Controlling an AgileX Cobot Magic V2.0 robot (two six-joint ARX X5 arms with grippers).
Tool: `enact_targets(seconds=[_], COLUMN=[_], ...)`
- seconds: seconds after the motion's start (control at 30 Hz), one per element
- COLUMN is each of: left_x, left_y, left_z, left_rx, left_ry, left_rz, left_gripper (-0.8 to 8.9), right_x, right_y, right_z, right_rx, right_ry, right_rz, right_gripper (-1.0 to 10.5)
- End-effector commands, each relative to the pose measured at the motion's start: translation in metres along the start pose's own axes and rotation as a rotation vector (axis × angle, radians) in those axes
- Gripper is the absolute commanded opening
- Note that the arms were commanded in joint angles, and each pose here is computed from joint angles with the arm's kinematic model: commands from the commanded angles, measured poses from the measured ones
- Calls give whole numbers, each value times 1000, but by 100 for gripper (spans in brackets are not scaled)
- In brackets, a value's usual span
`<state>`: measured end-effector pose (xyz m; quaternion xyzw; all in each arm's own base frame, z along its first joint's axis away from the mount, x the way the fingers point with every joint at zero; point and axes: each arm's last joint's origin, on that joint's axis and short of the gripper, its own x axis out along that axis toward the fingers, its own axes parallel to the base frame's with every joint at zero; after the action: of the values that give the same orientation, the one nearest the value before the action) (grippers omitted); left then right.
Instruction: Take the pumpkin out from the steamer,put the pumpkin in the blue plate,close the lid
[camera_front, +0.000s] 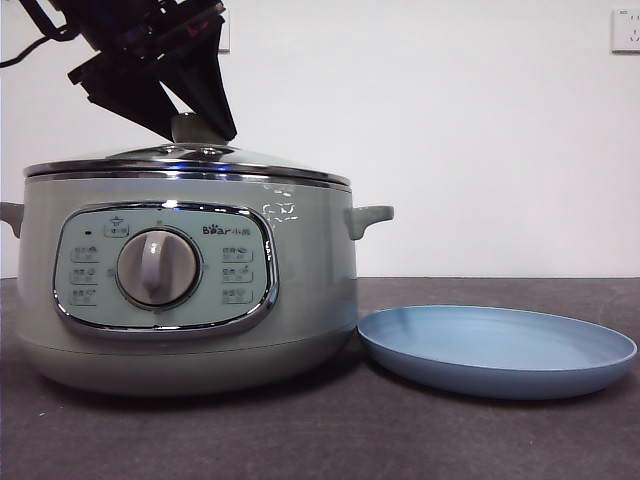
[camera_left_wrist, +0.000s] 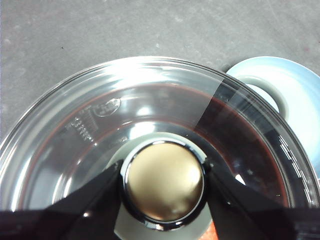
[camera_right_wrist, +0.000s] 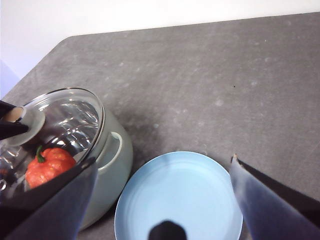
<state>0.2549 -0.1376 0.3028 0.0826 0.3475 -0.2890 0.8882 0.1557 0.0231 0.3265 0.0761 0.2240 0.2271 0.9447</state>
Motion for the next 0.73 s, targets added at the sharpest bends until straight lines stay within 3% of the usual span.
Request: enact_targets(seconds=[0.03,0.33,0.57,0.73], left_x=[-26,-105,-170,-203], left_y=[-4,-13,-18,-17], left_z=[9,9,-11,-29], left_rx=[25,48,28,-22], left_ry=[-114,-336,-476,-535], left_rz=[3,42,196,391], left_gripper=[-13,-13,-13,-13], right_x=[0,12,51,82], right_y=[1,5,24,53], right_z=[1,2,5,21], right_rx=[5,-4,-50,-170], right_ry=[-2,22,134,261], right_rz=[2,58,227,336], right_gripper=[441,437,438,455])
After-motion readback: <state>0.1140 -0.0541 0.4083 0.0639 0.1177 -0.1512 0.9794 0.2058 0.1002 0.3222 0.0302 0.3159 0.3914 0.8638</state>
